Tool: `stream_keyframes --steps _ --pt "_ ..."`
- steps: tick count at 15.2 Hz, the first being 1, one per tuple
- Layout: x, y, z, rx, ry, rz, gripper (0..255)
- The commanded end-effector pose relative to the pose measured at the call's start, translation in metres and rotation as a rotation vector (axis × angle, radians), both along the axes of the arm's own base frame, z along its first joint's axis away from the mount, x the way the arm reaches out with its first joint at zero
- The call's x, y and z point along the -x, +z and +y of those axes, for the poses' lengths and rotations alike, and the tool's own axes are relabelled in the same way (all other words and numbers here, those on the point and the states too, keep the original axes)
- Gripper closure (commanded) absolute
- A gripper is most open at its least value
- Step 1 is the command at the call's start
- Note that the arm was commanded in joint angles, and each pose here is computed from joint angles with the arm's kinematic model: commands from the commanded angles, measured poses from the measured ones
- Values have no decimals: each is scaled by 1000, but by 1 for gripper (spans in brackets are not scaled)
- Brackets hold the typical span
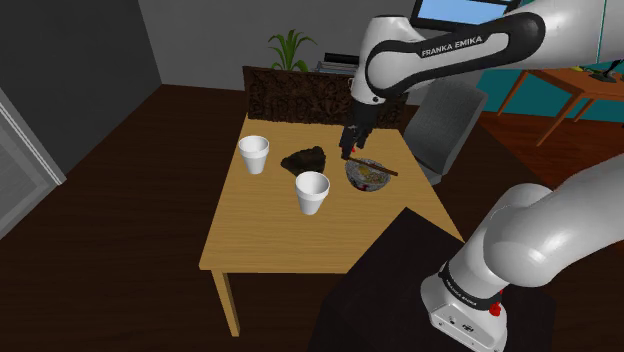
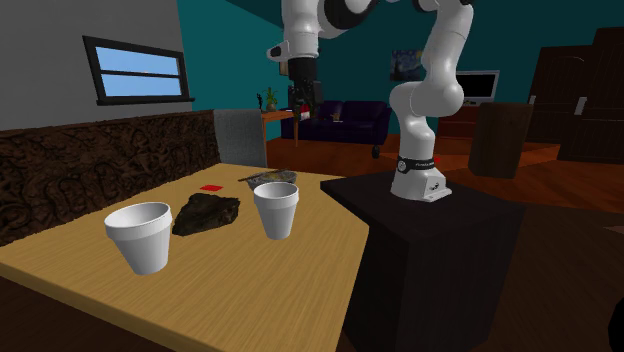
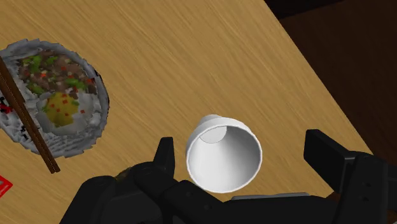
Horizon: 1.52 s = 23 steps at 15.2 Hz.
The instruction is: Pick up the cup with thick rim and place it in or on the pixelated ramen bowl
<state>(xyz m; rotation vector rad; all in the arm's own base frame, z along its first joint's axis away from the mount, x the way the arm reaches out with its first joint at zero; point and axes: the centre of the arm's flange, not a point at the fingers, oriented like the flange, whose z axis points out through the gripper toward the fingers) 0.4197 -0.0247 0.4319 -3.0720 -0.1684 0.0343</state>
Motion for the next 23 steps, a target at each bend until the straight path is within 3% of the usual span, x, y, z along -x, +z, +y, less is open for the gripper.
stream_keyframes --steps 1,14,23 --pt "-18 -21 -6 -5 5 6 0" --pt "-125 -161 -29 -44 38 48 0" --pt "-123 -202 -25 -44 39 49 0"
